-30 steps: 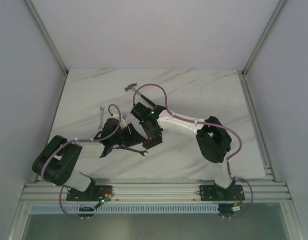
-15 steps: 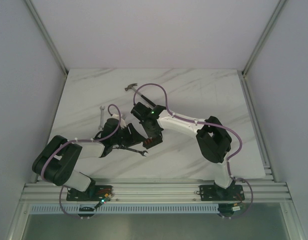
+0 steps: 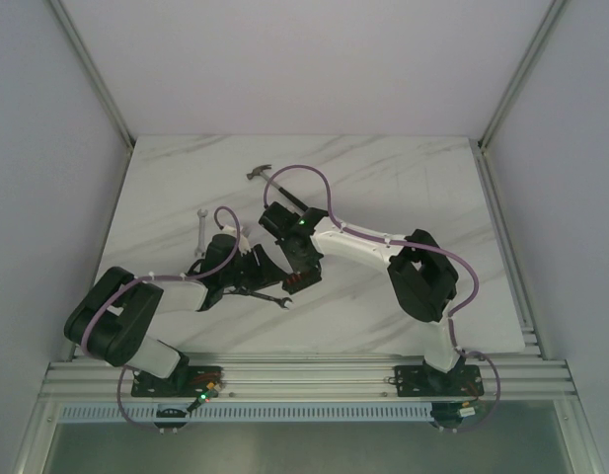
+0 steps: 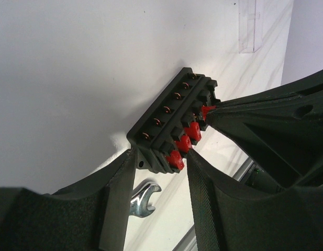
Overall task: Snap on the fuse box
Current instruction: Install the fuse at the fuse box base.
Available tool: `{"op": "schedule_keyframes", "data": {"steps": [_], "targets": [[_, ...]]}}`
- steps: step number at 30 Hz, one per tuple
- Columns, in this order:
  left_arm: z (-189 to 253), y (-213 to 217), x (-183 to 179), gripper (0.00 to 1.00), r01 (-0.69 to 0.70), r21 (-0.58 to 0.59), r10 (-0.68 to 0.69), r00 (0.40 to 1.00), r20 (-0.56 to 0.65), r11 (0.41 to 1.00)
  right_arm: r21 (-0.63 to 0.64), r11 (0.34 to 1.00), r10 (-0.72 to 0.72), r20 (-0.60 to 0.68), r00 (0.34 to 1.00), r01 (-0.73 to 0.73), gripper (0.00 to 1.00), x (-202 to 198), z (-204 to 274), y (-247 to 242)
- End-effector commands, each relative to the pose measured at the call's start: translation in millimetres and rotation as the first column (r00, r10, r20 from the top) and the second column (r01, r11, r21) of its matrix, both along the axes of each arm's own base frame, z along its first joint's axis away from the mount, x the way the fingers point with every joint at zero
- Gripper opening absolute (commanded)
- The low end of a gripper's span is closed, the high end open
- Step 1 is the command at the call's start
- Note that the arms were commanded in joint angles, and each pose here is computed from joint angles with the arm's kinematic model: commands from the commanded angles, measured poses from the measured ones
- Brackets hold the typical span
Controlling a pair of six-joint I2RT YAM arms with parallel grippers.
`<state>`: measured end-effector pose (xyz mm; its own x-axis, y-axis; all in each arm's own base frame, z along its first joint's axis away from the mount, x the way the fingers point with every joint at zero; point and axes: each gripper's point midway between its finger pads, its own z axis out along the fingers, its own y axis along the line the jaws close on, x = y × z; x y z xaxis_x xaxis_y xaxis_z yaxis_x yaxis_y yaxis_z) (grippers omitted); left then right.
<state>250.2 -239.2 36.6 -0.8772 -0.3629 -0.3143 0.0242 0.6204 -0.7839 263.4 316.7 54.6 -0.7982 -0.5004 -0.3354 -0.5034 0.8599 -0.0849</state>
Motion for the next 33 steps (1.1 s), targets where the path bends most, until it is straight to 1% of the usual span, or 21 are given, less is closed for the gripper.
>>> {"op": "schedule_keyframes", "data": {"steps": [1,13,21,28,33], "targets": [[-4,-1,0,0.5,-0.001,0.013,0.001,1.0,-0.016,1.0,-0.037,0.999,-0.002,-0.022,1.0,0.002,0.0,-6,-16,-4],[-5,-6,0,0.48,0.005,0.01,-0.005,1.0,-0.023,1.0,-0.044,0.999,0.011,-0.062,0.998,-0.013,0.0,-15,-29,0],[-8,-9,0,0.43,0.003,0.01,-0.003,0.999,-0.034,1.0,-0.054,0.998,0.011,-0.107,0.994,-0.017,0.0,-24,-46,2],[-11,-6,-3,0.4,-0.011,0.019,0.012,0.999,-0.051,1.0,-0.1,0.995,-0.012,-0.145,0.989,-0.003,0.0,-35,-64,-14],[-12,-5,-4,0.4,-0.02,0.021,0.021,0.998,-0.056,1.0,-0.087,0.996,-0.018,-0.185,0.983,0.002,0.0,-46,-74,-19]]}}
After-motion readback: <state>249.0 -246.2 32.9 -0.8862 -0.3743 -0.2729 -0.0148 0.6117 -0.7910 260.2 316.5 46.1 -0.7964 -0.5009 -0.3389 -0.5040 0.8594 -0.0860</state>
